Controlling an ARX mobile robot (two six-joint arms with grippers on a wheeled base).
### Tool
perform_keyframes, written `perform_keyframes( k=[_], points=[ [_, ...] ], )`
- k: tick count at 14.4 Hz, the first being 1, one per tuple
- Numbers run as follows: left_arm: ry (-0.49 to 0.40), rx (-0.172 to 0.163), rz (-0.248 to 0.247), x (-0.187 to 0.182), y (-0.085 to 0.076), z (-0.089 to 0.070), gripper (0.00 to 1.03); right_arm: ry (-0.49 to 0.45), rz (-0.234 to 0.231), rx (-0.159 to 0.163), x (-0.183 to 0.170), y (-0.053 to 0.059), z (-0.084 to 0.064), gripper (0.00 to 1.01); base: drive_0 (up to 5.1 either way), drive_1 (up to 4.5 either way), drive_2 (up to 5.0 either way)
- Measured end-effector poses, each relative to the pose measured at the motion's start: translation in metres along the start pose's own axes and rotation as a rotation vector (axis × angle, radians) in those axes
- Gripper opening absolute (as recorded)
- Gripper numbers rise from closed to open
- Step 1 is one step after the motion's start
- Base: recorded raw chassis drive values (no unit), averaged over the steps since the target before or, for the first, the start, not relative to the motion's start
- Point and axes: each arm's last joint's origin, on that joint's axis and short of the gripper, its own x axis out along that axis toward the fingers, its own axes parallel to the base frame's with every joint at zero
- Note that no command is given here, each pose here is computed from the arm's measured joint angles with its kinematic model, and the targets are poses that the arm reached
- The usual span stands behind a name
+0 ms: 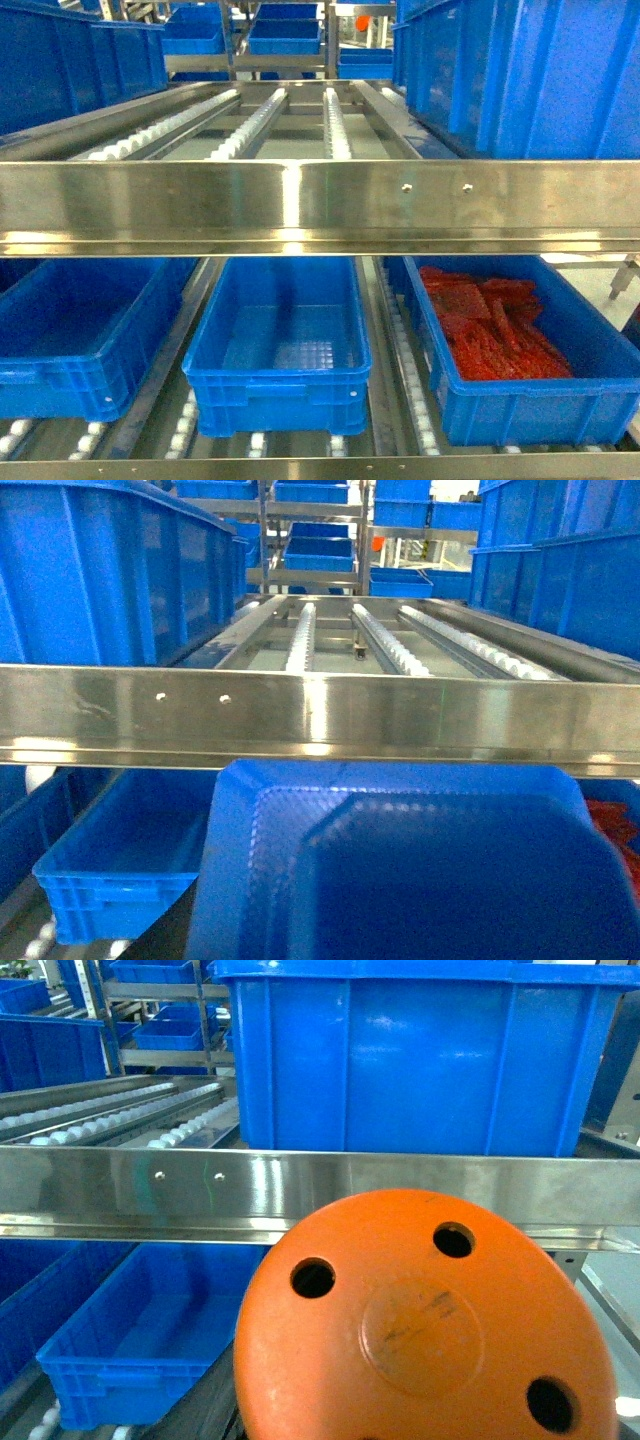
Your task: Sort blue parts and orange caps into right shelf containers
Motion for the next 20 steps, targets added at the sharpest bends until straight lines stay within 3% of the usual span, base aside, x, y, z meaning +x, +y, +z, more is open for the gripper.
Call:
perform_keyframes(
  k=[16,20],
  points=[
    [0.000,0.000,0.000,0.0000,0.0000,0.0000,0.43,0.000,0.000,0.000,0.0000,0.0000,0.0000,0.45,-4.9,2.46,2.5],
    [-0.005,0.000,0.002,0.0000,0.0001,0.0004,0.43,0.002,0.004,0.000,0.0000,0.0001,-0.0002,0.45,0.0,0.00,0.0]
  ],
)
